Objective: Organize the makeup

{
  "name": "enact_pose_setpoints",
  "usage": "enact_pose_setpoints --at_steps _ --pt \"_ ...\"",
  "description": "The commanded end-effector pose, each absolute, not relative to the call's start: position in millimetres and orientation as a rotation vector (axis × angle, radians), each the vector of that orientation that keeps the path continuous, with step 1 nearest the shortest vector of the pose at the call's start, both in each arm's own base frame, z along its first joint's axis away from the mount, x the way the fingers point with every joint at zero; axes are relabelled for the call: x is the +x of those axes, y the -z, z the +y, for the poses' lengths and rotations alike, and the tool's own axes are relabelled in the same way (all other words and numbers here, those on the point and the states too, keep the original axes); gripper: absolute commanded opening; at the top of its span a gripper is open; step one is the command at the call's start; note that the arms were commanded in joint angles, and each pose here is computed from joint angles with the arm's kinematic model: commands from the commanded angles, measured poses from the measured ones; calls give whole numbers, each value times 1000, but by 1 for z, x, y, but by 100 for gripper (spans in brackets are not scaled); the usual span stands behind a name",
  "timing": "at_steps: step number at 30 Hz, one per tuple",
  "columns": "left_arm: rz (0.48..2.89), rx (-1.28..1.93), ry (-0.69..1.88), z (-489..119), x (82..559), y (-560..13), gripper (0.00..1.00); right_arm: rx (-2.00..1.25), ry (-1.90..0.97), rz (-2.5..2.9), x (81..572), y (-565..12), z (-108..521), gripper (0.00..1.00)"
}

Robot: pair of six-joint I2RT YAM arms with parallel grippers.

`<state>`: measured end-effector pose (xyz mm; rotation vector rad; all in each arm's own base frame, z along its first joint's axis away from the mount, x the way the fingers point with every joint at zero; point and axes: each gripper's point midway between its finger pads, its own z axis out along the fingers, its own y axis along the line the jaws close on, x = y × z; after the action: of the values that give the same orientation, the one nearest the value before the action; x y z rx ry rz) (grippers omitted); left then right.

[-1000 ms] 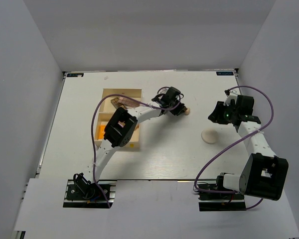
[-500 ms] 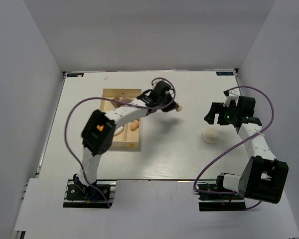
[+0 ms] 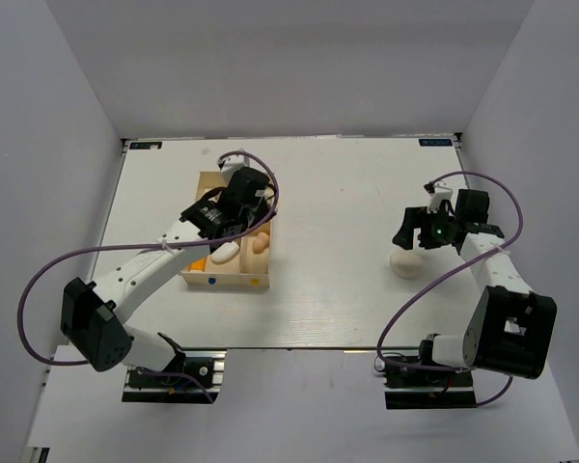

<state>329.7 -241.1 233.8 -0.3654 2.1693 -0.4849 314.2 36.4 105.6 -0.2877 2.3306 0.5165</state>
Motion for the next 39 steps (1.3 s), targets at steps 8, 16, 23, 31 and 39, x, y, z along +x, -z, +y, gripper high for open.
enact_pose_setpoints --at_steps 8,16,23,31,39 --pt "2325 -312 69 -186 318 -169 21 -388 -361 2387 314 -95 16 89" --pt "2411 -281 -28 -188 324 -130 47 -375 -352 2396 312 -93 14 89" --pt "2430 -267 -58 -195 333 -121 71 -388 -321 2386 318 -96 9 89" --pt "2381 -273 3 -200 339 -150 76 -446 -305 2422 322 -90 5 89" --pt "2222 -194 357 -223 325 -210 77 -478 -128 2511 320 -75 -23 89"
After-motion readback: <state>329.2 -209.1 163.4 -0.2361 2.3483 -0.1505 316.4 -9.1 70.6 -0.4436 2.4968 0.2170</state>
